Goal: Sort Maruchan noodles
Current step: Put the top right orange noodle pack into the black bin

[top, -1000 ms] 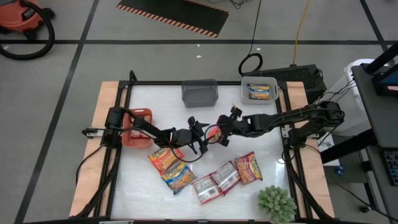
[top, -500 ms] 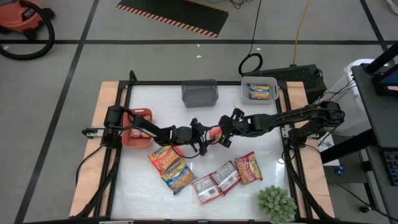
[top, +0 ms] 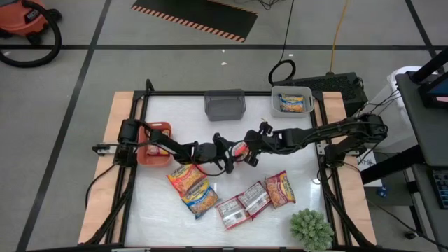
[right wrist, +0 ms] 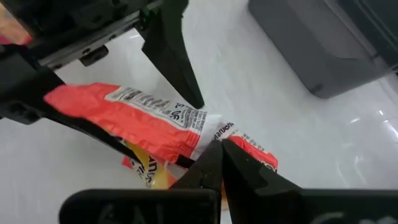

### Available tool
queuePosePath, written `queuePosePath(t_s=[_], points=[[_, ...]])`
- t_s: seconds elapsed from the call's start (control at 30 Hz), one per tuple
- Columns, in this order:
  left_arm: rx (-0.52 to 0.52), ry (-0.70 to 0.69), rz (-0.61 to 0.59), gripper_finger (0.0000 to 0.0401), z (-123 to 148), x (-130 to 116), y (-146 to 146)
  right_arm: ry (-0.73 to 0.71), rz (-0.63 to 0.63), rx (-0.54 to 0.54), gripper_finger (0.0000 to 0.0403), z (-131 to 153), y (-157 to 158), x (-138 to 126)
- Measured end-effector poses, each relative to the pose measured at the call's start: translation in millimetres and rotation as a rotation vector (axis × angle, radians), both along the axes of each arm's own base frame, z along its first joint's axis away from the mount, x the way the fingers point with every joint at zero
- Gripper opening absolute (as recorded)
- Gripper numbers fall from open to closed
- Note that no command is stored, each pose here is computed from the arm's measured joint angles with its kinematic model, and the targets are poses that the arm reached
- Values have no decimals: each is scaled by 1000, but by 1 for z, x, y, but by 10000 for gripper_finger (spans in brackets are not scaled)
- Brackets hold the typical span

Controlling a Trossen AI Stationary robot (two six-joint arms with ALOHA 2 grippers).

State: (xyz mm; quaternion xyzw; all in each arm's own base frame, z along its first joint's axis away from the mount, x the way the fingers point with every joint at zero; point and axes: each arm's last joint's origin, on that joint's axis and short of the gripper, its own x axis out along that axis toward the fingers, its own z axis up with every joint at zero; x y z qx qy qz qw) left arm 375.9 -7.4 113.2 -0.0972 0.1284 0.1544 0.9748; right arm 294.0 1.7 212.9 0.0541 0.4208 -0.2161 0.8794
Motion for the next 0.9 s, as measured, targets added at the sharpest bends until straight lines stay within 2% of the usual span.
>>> queuePosePath(t_s=[0.17,0.27,0.7,0.9], points=[[2,-23,-10,289,2,1,-1,-2,15,13,0,0,1,0],[15,-19,-14,274,2,1,-1,-1,20,20,0,0,1,0],[63,-3,-28,127,2,1,-1,4,20,19,1,0,1,0],[144,19,-61,126,2,1,-2,-4,15,28,20,11,1,-10]])
